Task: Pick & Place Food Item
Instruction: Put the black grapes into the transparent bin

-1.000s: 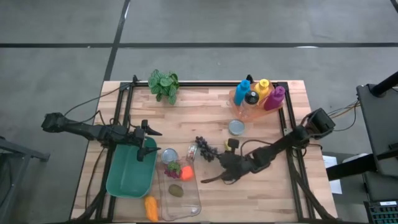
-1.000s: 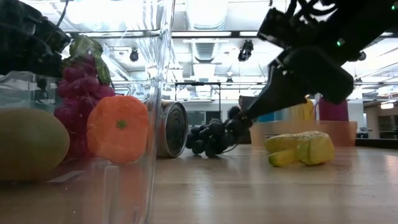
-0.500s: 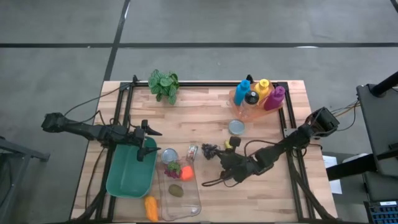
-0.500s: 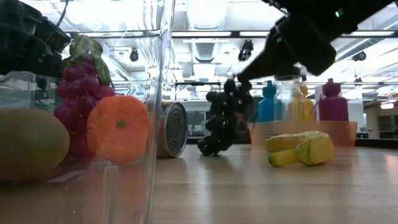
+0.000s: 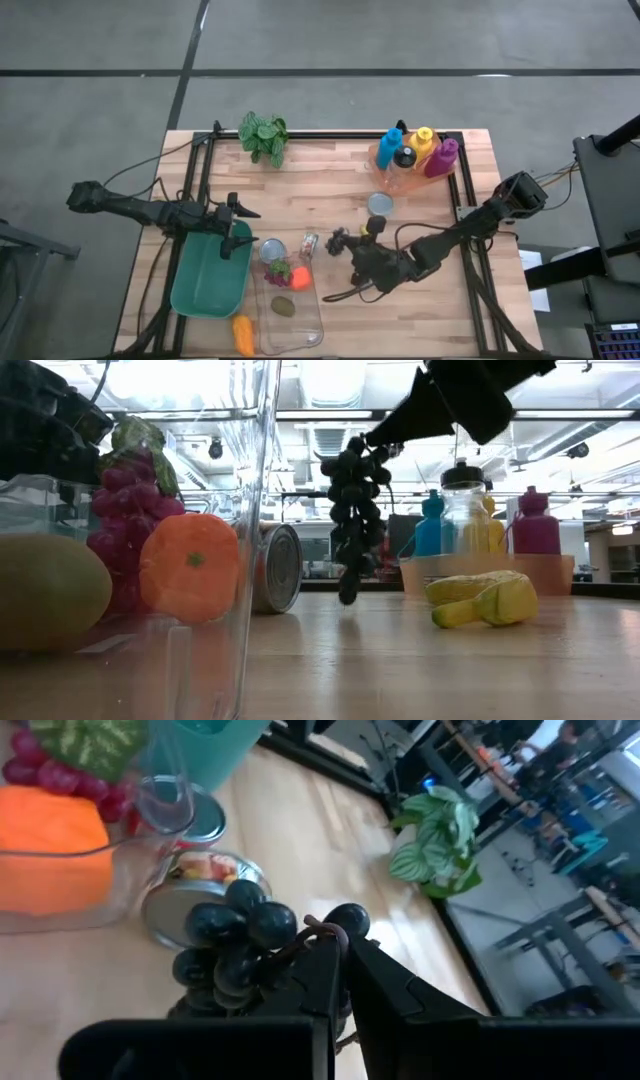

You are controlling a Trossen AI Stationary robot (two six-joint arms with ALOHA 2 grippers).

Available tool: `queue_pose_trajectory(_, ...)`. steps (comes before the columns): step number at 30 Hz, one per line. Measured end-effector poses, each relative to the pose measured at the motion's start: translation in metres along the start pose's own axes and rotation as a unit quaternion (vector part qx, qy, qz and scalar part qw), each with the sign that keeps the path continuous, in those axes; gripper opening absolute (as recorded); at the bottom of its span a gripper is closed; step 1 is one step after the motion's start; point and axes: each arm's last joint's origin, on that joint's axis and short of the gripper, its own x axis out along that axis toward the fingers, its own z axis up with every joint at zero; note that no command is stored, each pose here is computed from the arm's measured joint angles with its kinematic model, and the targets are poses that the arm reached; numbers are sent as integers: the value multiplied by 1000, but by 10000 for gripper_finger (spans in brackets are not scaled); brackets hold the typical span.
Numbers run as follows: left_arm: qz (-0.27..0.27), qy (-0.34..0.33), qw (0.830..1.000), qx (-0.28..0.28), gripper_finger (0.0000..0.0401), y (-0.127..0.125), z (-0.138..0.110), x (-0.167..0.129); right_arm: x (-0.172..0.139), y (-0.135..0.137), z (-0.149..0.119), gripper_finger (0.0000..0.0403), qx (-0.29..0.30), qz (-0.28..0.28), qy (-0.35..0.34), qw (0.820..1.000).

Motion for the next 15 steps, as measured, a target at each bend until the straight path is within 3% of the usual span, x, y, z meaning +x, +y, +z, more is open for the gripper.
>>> queue_pose_trajectory(15,0,0,1000,0,336,0,0,0,-10,-16,34,17,-33,-33,-31,998)
